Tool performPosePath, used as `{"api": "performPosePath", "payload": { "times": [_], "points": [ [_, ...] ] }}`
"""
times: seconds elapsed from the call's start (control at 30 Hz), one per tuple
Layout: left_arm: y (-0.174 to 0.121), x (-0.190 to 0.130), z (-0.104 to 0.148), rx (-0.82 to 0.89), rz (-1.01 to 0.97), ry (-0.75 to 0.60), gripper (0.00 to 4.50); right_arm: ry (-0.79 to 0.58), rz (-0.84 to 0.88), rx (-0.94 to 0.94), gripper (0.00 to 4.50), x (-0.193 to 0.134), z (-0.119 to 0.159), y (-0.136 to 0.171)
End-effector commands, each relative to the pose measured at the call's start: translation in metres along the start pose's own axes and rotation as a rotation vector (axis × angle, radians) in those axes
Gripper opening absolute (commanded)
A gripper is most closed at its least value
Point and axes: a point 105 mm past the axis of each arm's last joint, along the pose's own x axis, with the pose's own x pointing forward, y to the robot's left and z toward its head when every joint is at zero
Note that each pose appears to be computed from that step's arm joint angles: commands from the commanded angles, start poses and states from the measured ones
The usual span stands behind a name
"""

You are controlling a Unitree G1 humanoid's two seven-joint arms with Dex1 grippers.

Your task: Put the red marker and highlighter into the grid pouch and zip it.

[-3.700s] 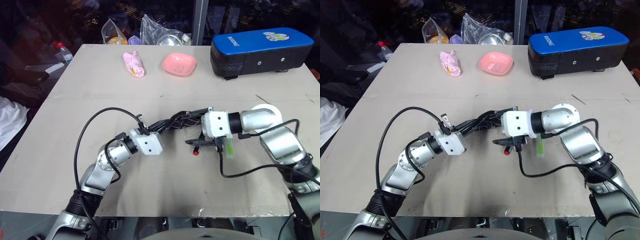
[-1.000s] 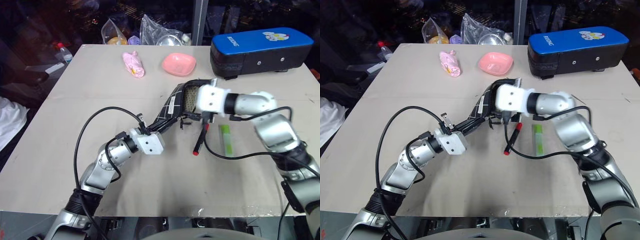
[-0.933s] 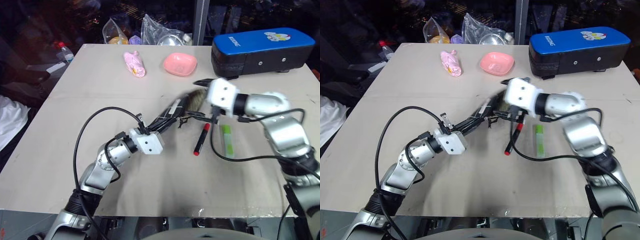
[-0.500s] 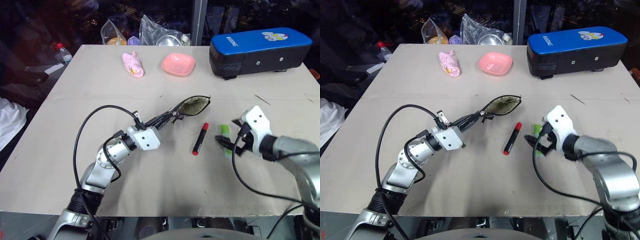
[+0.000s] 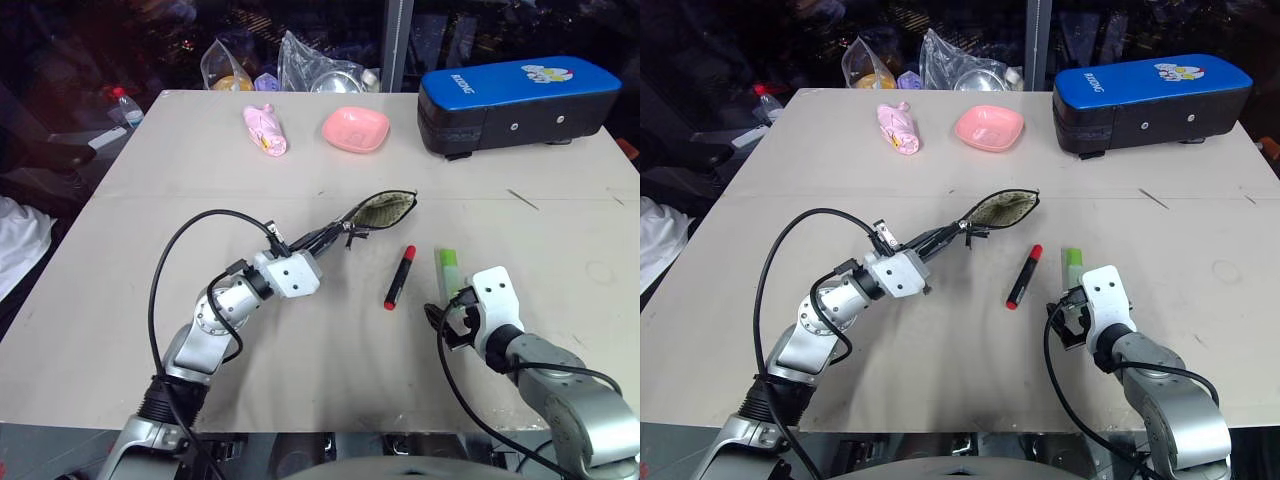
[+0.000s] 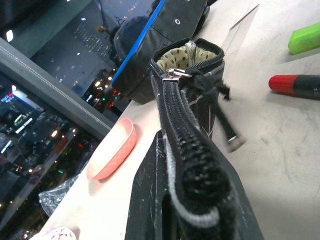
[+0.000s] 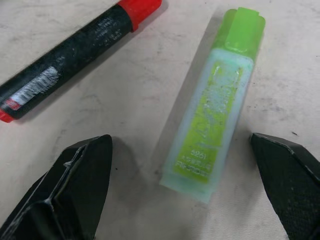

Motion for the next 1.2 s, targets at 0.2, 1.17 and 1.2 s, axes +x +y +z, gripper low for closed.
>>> {"api": "performPosePath", "payload": {
  "times": [0.2, 1.17, 1.2],
  "points": [
    [0.006, 0.003, 0.010, -0.022, 0.002, -0.072, 0.00, 0.011, -0.054, -0.122, 0.72, -0.014, 0.011, -0.041],
    [0.001, 0.009, 0.016, 0.023, -0.098, -0.101, 0.00, -0.368, 0.354, -1.431, 0.73, -0.003, 0.147, -0.020],
    [0.000, 0.009, 0.017, 0.027, -0.110, -0.106, 0.00, -0.383, 0.366, -1.448, 0.73, 0.000, 0.149, -0.014]
  ]
}}
